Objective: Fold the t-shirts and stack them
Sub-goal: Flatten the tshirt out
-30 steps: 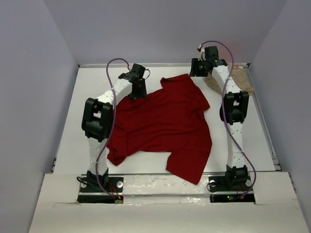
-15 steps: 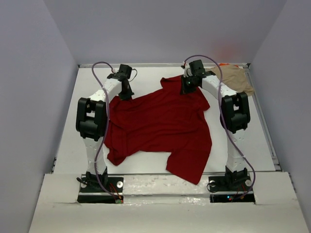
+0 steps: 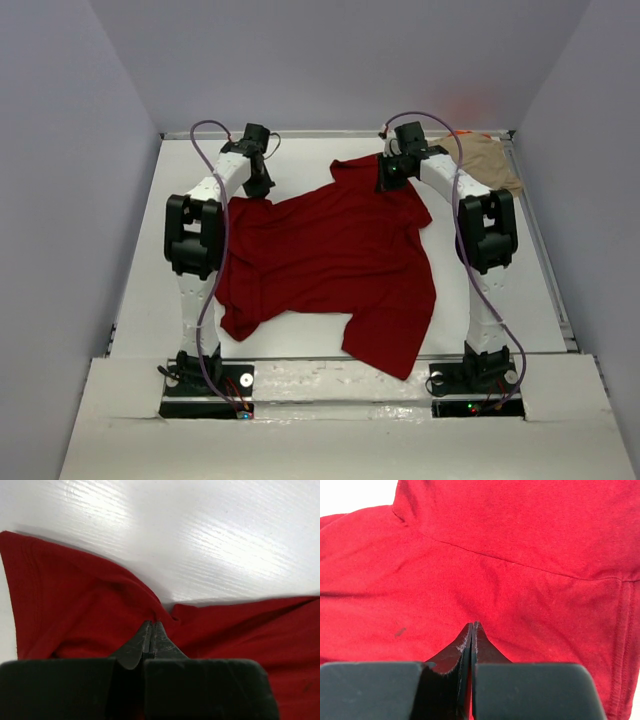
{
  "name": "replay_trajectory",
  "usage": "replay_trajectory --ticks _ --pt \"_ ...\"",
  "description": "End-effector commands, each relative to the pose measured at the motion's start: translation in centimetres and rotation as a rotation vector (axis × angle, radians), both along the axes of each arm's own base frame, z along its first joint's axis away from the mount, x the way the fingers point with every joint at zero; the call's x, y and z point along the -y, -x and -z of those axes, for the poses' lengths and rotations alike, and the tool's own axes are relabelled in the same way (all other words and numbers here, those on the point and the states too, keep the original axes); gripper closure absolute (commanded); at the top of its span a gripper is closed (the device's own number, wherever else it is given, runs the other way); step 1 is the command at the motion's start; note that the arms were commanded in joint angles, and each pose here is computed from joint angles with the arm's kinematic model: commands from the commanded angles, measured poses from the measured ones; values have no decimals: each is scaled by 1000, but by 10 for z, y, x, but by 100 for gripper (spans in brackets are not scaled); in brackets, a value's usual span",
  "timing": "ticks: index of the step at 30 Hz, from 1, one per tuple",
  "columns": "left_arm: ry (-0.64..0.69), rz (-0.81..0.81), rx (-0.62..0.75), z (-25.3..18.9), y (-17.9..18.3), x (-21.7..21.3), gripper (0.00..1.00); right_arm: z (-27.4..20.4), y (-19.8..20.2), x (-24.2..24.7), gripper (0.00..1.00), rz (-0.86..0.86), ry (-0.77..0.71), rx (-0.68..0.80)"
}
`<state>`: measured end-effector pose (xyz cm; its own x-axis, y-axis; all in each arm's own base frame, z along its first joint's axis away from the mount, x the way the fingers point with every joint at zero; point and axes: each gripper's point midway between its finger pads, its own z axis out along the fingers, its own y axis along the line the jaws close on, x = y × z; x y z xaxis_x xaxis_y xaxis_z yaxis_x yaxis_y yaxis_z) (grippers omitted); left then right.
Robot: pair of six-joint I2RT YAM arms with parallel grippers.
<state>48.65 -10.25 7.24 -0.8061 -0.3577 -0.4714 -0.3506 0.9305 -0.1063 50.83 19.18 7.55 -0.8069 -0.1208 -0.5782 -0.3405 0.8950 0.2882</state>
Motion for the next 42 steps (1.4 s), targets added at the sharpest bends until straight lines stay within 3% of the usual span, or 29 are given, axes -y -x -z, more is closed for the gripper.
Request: replay_trajectory --ticks 1,12,20,29,42 --pt "24 -1 -24 -5 3 -5 100 -44 -14 3 100 13 2 128" --pt "87 -11 -103 28 29 -8 100 -64 -11 2 100 13 -15 159" --pt "103 -7 -141 50 22 -9 100 -78 -12 6 100 23 -4 191" --pt "145 26 -194 66 6 0 100 3 -1 11 100 35 56 -16" --pt "174 -24 -169 60 -17 -25 100 24 -23 17 100 74 12 -83"
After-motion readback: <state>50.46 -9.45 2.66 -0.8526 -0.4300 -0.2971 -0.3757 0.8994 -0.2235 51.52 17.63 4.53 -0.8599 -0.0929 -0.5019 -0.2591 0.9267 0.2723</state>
